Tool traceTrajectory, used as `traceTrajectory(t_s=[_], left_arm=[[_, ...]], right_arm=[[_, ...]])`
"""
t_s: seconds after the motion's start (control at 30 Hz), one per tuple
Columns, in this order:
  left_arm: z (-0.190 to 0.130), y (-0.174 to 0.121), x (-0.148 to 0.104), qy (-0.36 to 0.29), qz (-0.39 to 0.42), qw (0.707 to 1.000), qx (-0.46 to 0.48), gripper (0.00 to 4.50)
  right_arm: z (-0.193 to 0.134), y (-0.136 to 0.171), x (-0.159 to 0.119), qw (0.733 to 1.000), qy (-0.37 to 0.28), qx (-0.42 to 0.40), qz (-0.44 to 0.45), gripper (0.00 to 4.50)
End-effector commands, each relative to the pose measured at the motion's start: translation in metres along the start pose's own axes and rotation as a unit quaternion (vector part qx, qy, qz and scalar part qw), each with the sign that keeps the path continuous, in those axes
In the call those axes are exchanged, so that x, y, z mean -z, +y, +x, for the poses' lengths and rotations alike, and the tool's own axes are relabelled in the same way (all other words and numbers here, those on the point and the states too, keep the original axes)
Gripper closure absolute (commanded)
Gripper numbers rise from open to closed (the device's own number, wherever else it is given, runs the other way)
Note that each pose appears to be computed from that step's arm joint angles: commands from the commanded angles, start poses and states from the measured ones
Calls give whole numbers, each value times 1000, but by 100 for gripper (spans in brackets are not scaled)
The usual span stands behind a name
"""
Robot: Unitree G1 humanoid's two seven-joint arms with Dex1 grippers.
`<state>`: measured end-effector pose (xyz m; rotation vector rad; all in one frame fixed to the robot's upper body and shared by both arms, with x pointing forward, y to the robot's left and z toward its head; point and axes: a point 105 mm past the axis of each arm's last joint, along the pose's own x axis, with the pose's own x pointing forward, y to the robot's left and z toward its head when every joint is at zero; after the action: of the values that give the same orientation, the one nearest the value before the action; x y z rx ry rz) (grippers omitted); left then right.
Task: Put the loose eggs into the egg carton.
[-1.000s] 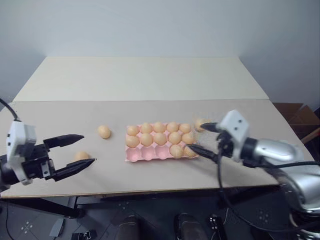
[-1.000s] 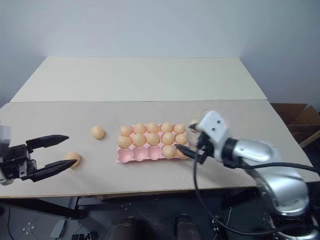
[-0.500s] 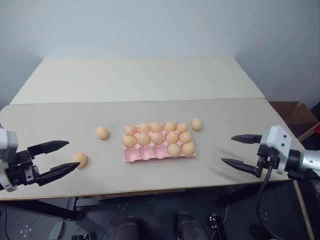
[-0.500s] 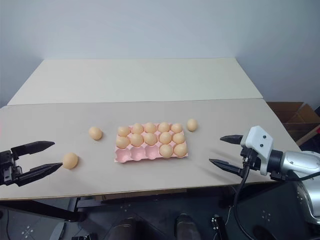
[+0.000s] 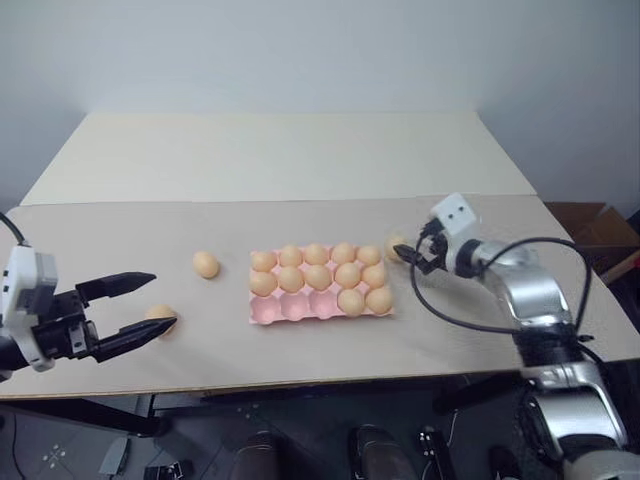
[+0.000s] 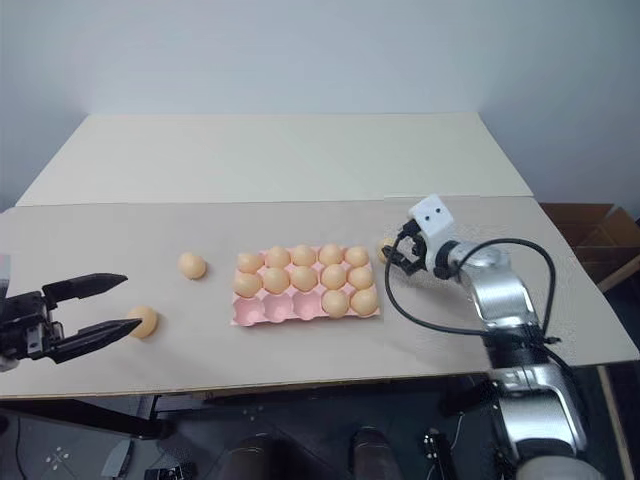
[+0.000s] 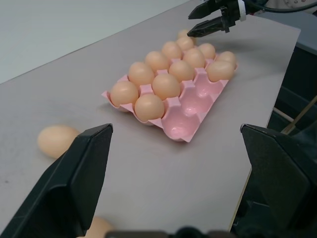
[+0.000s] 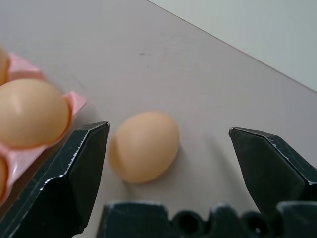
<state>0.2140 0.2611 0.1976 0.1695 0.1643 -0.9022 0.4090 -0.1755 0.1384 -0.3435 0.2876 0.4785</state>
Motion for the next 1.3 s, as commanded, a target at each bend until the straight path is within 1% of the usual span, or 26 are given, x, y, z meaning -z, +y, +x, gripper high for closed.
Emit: traceTrajectory(t_s=[0.03, 0.13, 0.17, 0.2, 0.23, 0.3, 0.37, 0.4, 0.47, 0.57, 0.63, 0.7, 0.77, 0.83, 0.97, 1.07, 1.17, 1.3], left_arm=[[-3, -4, -9, -5, 21, 1000, 0, 0], [-4, -5, -8, -4, 21, 1000, -4, 0], [-4, -5, -8, -4, 21, 1000, -4, 0], [-4, -5, -8, -4, 22, 1000, -6, 0], [-4, -5, -8, -4, 23, 1000, -6, 0], [-4, -5, -9, -4, 27, 1000, -8, 0], [-4, -6, -10, -6, 29, 1000, -9, 0], [-4, -6, -10, -6, 29, 1000, -9, 0], [-4, -7, -10, -6, 30, 1000, -9, 0], [-5, -8, -10, -5, 29, 1000, -8, 0], [-5, -8, -9, -4, 29, 1000, -6, 0], [-5, -8, -9, -3, 27, 1000, -4, 0], [-4, -7, -8, -1, 25, 1000, 0, 0], [-3, -7, -8, -1, 24, 1000, 2, 0], [-1, -4, -9, -1, 27, 1000, 4, 0], [-1, -5, -10, -1, 29, 1000, 4, 0], [-1, -7, -10, 0, 30, 1000, 4, 0], [-3, -7, -12, 1, 32, 999, 1, 0]], right_arm=[[5, -1, 0, 1000, 13, 2, 3, 1], [11, 4, 5, 1000, 26, -6, 11, 1], [13, 4, 6, 1000, 27, -6, 14, 40], [14, 3, 4, 1000, 22, -1, 11, 63], [14, 3, 0, 1000, 13, 0, 14, 101], [13, 3, -10, 1000, -11, 3, 14, 163], [8, 2, -20, 999, -34, 11, 10, 239], [2, 3, -26, 999, -49, 9, 0, 262], [-12, 10, -39, 997, -78, -4, -17, 262], [-35, 32, -55, 992, -109, -38, -45, 262], [-49, 63, -65, 986, -127, -89, -63, 262], [-58, 95, -68, 978, -134, -138, -76, 262], [-61, 127, -67, 971, -137, -179, -85, 262], [-60, 149, -64, 966, -132, -206, -78, 262], [-50, 175, -46, 963, -95, -227, -106, 262], [-48, 180, -41, 963, -83, -231, -111, 262], [-48, 174, -47, 965, -86, -220, -111, 184], [-66, 162, -68, 963, -121, -218, -101, 42]])
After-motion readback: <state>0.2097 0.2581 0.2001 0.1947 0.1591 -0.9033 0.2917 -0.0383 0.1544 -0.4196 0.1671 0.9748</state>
